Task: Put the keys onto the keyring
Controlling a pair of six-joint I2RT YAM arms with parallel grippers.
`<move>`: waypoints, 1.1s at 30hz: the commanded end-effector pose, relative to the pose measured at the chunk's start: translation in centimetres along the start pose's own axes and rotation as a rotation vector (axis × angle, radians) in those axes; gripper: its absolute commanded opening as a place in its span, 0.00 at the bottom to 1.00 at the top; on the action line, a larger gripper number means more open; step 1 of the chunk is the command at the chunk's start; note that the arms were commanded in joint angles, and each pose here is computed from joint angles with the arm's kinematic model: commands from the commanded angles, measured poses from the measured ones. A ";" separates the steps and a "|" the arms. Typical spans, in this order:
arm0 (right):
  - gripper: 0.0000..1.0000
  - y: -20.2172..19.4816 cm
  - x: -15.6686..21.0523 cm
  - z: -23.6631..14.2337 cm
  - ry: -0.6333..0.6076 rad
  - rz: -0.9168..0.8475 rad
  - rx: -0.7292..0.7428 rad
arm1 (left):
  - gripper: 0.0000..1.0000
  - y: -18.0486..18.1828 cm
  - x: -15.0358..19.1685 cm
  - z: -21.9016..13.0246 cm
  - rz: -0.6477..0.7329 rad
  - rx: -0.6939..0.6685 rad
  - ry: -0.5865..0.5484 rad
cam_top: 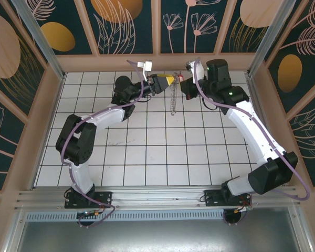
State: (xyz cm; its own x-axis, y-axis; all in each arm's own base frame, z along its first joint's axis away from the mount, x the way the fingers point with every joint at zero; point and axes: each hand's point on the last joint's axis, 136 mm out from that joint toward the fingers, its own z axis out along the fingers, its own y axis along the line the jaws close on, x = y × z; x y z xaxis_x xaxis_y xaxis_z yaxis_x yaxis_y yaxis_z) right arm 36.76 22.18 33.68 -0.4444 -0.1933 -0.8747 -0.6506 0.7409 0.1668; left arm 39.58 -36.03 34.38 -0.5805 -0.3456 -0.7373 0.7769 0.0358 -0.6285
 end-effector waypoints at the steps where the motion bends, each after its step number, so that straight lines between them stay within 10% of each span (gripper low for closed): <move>1: 0.00 -0.4 -2.1 -1.0 -0.059 -0.027 0.023 | 0.60 -1.6 -1.7 -0.7 0.060 0.002 -0.049; 7: 0.00 -1.5 -1.6 -0.8 -0.047 -0.019 0.041 | 0.98 -1.0 -2.7 -2.2 0.071 -0.052 -0.094; 33: 0.00 -6.6 1.4 9.1 0.102 0.024 -0.010 | 0.99 0.8 -4.5 -8.0 0.170 -0.377 -0.161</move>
State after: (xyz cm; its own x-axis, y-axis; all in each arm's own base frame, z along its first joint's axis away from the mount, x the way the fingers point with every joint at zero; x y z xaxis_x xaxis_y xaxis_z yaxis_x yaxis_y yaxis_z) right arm 44.40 22.06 24.84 -0.5894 -0.2453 -0.7697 -0.5965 0.7747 0.2099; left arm 41.21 -27.74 34.43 -0.4184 -0.4436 -0.7925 0.6927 0.4085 -0.5944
